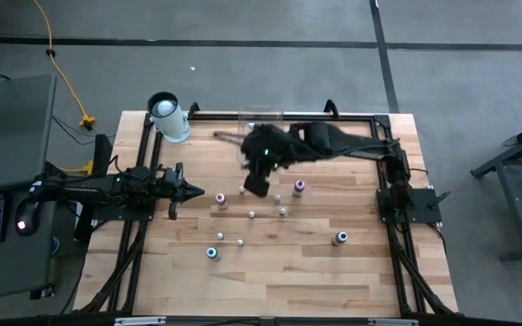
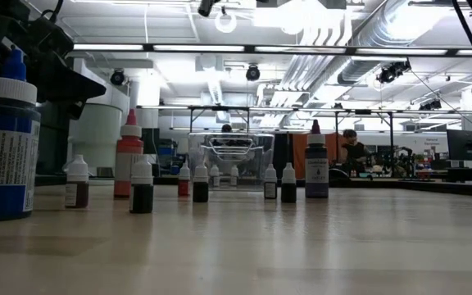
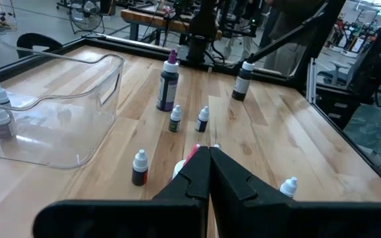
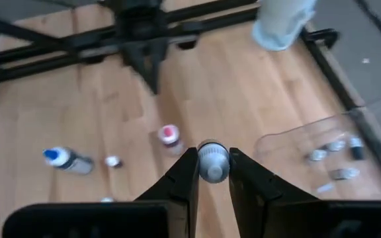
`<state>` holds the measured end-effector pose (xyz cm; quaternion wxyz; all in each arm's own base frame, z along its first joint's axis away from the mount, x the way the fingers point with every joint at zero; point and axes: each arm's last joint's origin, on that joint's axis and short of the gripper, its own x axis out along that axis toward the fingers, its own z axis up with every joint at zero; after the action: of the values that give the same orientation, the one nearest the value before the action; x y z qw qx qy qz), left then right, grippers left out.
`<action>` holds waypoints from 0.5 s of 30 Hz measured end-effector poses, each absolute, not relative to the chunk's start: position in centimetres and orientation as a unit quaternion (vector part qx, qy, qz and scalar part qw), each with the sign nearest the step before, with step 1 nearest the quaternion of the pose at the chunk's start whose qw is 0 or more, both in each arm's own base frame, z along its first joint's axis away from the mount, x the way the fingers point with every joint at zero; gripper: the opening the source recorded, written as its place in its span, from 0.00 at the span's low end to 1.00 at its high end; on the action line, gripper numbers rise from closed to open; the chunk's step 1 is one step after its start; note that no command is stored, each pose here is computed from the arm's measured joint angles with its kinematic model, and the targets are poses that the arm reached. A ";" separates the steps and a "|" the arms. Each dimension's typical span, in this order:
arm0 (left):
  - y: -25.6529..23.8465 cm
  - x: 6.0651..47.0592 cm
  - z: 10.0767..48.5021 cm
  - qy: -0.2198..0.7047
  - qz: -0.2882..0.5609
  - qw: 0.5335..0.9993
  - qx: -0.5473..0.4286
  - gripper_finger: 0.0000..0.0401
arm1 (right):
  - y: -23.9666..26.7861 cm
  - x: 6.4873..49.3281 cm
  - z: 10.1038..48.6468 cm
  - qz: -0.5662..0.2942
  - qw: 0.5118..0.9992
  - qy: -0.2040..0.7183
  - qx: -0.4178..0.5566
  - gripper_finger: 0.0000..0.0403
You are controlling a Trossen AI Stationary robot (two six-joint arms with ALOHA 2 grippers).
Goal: Pick & Place food coloring
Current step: Put the small yellow food coloring bottle into the container
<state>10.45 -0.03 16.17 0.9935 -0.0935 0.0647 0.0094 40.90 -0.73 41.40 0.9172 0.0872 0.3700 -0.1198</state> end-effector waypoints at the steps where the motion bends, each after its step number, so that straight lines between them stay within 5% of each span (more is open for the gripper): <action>1: 0.0 10.4 16.2 0.065 0.009 0.993 -0.094 0.00 | -1.4 40.7 41.7 -0.124 0.918 0.367 0.088 0.14; 15: 0.0 10.5 16.2 0.065 0.009 0.993 -0.094 0.00 | -11.8 39.4 39.2 -0.210 0.884 0.398 0.127 0.14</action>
<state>10.45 -0.03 16.17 0.9935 -0.0935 0.0648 0.0092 39.45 -11.83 39.21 0.8838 0.1270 0.3981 -0.2103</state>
